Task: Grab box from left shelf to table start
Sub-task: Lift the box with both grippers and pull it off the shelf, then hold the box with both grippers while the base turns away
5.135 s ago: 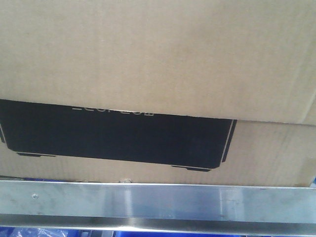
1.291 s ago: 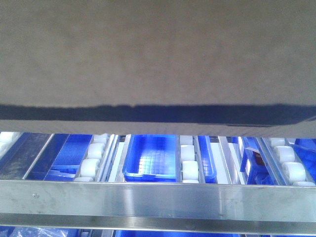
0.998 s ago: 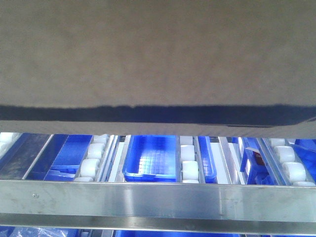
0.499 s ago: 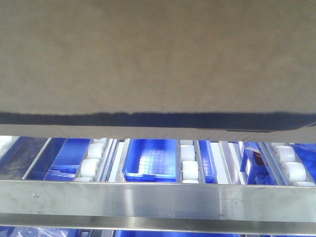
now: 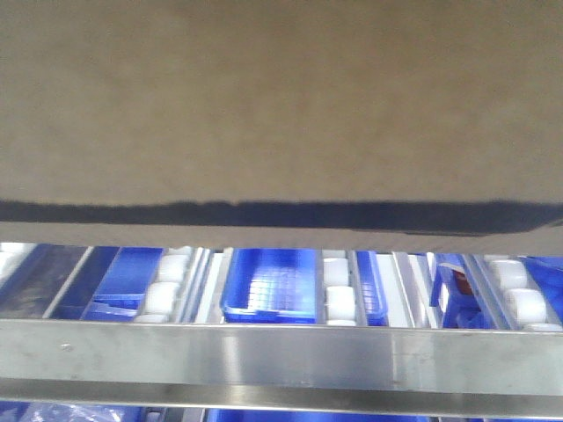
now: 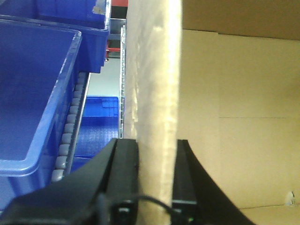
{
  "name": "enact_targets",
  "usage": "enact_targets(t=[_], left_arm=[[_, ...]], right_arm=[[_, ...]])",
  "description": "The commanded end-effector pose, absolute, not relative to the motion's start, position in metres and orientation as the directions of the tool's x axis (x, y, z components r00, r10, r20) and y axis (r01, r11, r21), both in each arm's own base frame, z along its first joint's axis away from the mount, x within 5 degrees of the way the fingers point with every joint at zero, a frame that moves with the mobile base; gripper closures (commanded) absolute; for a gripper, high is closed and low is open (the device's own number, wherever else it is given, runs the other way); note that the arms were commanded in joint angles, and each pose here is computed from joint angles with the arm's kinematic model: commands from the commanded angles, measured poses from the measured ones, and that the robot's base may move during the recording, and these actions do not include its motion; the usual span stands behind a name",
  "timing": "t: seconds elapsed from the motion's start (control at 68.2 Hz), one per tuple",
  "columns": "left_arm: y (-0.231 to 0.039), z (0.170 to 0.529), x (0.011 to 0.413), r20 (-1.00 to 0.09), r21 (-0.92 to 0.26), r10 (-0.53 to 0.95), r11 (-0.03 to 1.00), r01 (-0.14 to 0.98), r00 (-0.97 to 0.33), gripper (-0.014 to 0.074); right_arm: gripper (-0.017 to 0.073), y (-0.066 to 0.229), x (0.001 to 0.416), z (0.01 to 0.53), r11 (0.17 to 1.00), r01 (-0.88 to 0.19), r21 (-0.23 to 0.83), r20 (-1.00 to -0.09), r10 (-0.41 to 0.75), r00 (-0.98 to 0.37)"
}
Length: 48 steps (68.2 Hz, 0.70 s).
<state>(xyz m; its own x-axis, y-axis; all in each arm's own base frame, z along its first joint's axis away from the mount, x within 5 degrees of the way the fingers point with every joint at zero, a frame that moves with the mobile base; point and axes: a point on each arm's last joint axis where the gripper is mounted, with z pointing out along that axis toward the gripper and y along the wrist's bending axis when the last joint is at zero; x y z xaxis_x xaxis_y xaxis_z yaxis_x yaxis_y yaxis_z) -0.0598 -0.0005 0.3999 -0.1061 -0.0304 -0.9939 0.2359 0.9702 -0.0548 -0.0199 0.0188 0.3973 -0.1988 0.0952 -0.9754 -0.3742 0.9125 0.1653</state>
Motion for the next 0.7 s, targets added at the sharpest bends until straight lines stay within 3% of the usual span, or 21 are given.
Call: enact_targets(t=[0.0, 0.308, 0.69], left_arm=[[-0.004, 0.427, -0.065, -0.985, -0.116, -0.149, 0.944, 0.309, 0.084, 0.0687], [-0.007, 0.406, -0.045, -0.991, -0.131, -0.135, 0.946, 0.298, -0.005, 0.0687], [-0.012, 0.355, -0.008, -0.974, -0.159, -0.105, 0.950, 0.269, -0.202, 0.0687]], right_arm=[[0.0501, 0.018, -0.020, 0.417, 0.907, -0.388, 0.166, -0.986, 0.154, -0.064], [0.0501, 0.018, -0.020, 0.417, 0.907, -0.388, 0.166, -0.986, 0.154, -0.064], [0.0501, 0.018, -0.020, 0.417, 0.907, -0.388, 0.166, -0.986, 0.154, -0.064]])
